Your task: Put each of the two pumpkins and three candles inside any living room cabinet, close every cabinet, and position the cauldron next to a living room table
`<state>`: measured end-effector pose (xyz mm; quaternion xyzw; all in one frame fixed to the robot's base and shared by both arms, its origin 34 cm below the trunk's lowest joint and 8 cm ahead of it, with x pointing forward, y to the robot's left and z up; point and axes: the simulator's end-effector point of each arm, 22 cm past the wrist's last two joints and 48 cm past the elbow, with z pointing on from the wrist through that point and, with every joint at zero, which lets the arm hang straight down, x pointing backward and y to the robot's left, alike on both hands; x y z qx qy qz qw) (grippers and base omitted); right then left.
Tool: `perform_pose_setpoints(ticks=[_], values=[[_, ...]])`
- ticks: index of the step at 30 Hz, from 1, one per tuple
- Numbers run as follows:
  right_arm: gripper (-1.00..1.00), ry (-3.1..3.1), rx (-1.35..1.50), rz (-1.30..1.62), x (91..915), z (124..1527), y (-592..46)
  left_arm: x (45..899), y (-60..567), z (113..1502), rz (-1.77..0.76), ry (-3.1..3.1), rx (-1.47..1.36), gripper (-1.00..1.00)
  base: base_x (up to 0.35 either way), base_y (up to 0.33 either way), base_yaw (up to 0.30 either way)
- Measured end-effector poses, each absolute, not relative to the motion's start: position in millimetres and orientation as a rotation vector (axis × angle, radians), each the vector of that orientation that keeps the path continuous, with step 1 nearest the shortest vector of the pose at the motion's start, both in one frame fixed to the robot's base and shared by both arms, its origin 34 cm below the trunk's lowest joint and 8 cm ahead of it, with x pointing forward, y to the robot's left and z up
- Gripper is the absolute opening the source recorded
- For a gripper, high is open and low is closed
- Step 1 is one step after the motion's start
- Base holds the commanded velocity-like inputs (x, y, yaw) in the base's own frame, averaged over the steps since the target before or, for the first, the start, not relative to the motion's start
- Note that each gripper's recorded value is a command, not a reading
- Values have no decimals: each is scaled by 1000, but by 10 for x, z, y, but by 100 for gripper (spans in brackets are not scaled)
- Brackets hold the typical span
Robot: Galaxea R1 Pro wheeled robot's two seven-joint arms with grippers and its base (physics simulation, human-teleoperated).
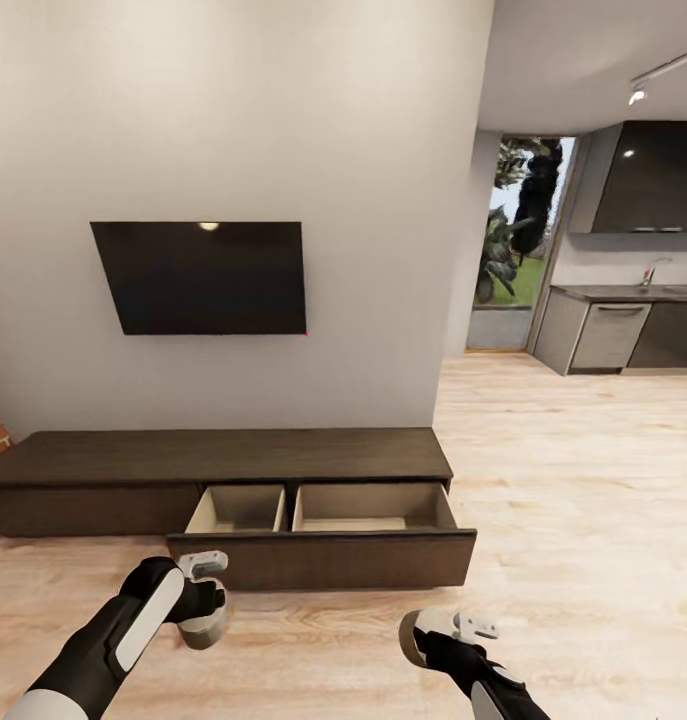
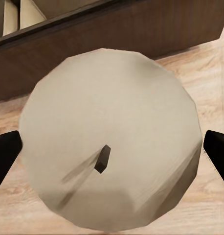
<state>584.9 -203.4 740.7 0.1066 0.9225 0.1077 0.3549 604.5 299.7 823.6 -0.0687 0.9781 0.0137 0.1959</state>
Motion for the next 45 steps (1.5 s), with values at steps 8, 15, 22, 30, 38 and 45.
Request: perform_pose_setpoints(ticks=[8, 15, 22, 30, 38, 45], values=[[-100, 2391, 260, 279, 5876, 7443, -2012, 6068, 2918, 8263, 14, 2734, -188, -100, 75, 0, -151], [-100, 2485, 203, 212, 6077, 8012, -1975, 6205, 2816, 8599, -34, 2672, -162, -100, 3, 0, -7], [-100, 2543, 160, 124, 6120, 8650, -1871, 6261, 2731, 8918, -54, 2634, -112, -100, 0, 0, 0], [-100, 2623, 126, 108, 5984, 8749, -1655, 6362, 2398, 9276, -136, 2561, -73, -100, 0, 0, 0], [-100, 2613, 145, 84, 5972, 8725, -1664, 6383, 1900, 9392, -228, 2558, -60, -100, 0, 0, 0], [-100, 2614, 145, 78, 5942, 8766, -1670, 6249, 1843, 9216, -94, 2634, -142, -100, 0, 0, 0]])
